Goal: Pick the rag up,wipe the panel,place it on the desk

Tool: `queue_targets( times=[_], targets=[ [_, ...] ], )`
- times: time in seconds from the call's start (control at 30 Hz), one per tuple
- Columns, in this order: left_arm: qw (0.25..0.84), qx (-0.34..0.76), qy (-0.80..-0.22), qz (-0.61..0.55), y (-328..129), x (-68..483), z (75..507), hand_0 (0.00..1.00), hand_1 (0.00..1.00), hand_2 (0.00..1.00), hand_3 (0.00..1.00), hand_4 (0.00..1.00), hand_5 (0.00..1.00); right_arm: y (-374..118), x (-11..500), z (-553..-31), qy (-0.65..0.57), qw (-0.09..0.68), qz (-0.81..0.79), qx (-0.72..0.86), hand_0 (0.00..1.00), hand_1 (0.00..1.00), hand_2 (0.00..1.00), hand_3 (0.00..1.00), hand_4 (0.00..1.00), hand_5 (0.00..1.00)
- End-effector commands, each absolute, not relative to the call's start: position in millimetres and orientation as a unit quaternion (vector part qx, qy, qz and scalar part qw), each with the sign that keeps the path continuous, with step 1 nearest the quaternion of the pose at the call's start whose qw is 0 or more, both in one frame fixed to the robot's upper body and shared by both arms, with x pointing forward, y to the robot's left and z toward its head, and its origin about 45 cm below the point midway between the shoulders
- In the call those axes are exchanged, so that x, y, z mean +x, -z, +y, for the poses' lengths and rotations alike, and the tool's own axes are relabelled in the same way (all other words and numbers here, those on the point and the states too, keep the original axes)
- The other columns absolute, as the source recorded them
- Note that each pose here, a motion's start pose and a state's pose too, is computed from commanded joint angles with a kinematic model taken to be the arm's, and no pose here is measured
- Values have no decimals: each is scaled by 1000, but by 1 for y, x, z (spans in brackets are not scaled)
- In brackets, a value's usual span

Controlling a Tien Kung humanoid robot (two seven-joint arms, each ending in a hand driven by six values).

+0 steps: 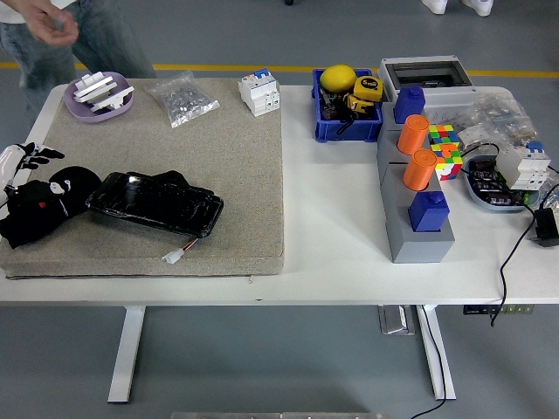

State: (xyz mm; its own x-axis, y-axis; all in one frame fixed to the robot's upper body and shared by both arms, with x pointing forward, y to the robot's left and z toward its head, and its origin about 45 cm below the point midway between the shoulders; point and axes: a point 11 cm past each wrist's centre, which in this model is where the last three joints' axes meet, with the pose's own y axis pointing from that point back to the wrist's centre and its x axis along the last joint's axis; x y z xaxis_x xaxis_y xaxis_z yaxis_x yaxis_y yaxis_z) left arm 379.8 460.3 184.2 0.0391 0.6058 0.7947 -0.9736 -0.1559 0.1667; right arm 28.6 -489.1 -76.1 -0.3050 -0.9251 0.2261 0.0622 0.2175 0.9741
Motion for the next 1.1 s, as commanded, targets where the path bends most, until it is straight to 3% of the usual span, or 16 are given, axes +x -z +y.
queue_targets(
  times=[0.3,0.93,0.97,1.1],
  targets=[
    [588,422,-651,-229,-176,385,476,756,782,759,642,877,260,75,32,-490,516,475,-620,351,767,594,695,648,998,538],
    [597,461,-623,-208,-153,390,466,752,783,764,639,870,236,74,36,-492,509,473,-626,354,767,592,695,647,998,539],
    [597,461,-623,-206,-152,390,466,652,769,765,637,863,232,74,37,-492,509,473,-626,354,767,591,694,647,998,538],
    [595,467,-623,-200,-148,389,467,652,769,765,637,863,232,74,37,-492,508,472,-628,354,767,591,694,647,998,538]
  ],
)
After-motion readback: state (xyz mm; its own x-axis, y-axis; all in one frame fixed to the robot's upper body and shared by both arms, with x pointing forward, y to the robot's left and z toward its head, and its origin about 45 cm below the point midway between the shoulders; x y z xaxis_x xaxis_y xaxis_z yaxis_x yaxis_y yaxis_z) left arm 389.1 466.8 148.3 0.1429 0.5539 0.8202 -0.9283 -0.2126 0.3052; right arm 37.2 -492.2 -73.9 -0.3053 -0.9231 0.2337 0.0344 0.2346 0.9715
